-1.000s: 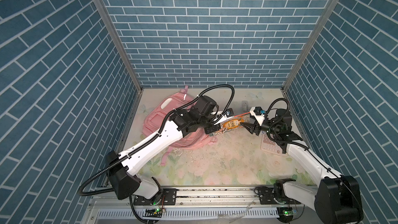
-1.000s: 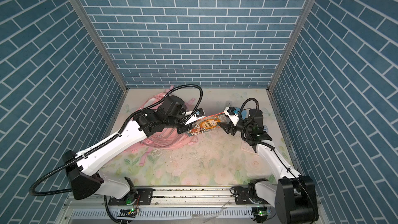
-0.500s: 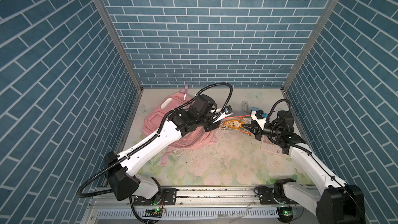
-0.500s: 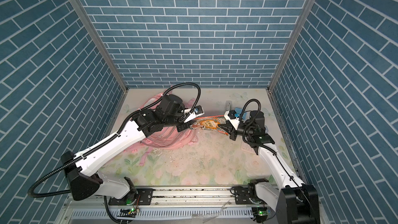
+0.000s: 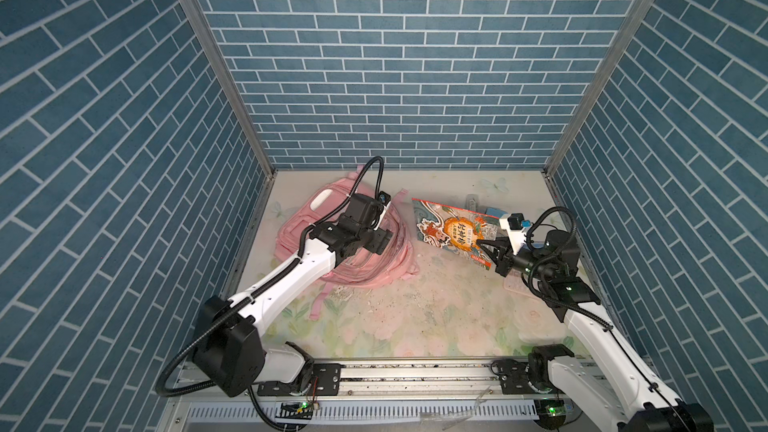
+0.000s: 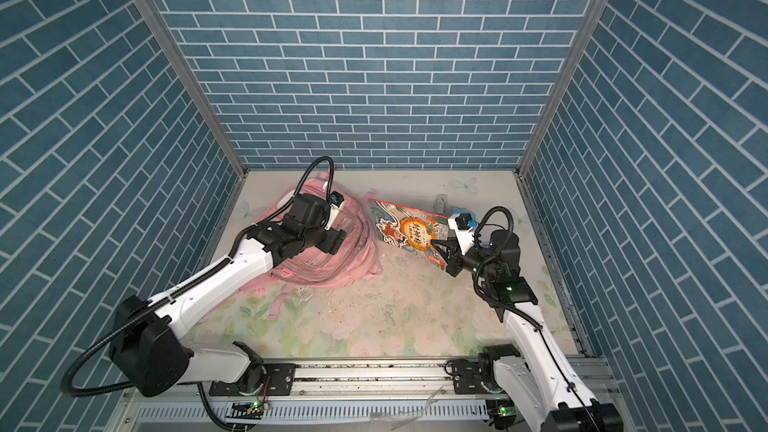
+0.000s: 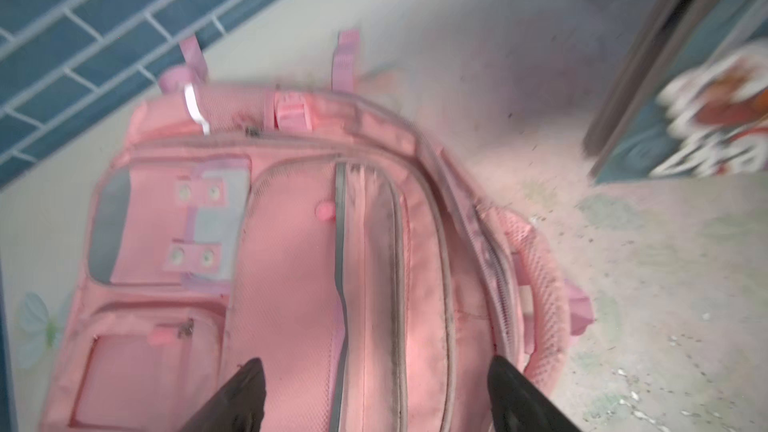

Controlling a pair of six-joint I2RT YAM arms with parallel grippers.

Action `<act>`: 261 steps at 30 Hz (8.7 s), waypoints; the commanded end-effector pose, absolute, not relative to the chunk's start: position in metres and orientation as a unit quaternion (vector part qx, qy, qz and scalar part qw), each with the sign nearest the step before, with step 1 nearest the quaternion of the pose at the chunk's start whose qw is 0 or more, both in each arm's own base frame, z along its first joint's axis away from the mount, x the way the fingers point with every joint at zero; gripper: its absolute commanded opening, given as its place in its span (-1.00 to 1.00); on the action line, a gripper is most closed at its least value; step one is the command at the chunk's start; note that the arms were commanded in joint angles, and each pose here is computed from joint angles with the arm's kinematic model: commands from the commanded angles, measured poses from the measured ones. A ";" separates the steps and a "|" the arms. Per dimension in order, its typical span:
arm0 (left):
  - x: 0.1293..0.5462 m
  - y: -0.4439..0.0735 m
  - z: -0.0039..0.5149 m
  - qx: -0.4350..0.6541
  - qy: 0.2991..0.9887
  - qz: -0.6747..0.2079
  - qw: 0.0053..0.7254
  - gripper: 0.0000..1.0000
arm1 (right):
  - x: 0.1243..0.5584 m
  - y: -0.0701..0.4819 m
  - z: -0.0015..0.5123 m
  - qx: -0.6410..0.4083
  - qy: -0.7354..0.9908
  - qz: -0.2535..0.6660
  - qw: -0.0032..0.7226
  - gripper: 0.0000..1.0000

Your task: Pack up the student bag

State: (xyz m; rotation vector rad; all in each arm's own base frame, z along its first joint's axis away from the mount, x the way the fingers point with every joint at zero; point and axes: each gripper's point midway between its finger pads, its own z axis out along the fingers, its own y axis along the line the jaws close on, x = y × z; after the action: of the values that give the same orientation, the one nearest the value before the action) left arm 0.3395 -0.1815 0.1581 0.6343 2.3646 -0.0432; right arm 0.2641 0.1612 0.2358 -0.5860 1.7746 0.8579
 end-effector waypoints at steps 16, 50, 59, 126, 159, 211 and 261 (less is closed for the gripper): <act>0.372 -0.153 0.068 0.161 0.950 0.098 0.249 0.05 | 0.291 0.140 0.234 -0.093 0.775 0.363 0.510 -1.00; 0.409 -0.306 0.292 0.273 0.859 -0.044 0.430 -1.00 | 0.274 0.083 0.271 0.205 0.751 0.382 0.498 -1.00; 0.419 -0.308 0.306 0.257 0.855 -0.094 0.441 -1.00 | 0.269 0.116 0.263 0.195 0.754 0.468 0.418 -1.00; 0.423 -0.237 0.295 0.199 0.876 -0.077 0.433 -1.00 | 0.314 0.267 0.146 0.228 0.805 0.483 0.260 0.65; 0.362 -0.358 0.192 0.199 0.883 -0.215 0.366 -0.25 | 0.277 0.143 0.111 0.220 0.873 0.329 0.285 0.46; 0.296 -0.112 0.109 0.088 0.942 -0.080 0.313 0.20 | 0.413 0.191 0.112 0.016 0.921 0.291 0.258 0.02; 0.269 -0.210 0.084 0.423 0.834 -0.131 0.329 -1.00 | 0.257 0.262 0.161 -0.407 0.712 0.256 0.512 -0.11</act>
State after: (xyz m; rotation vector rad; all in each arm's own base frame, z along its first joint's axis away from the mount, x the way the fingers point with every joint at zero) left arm 0.2776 -0.1943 0.0628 1.2514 2.1325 -0.1564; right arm 0.2513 0.2466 0.1391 -0.9152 1.8507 0.6633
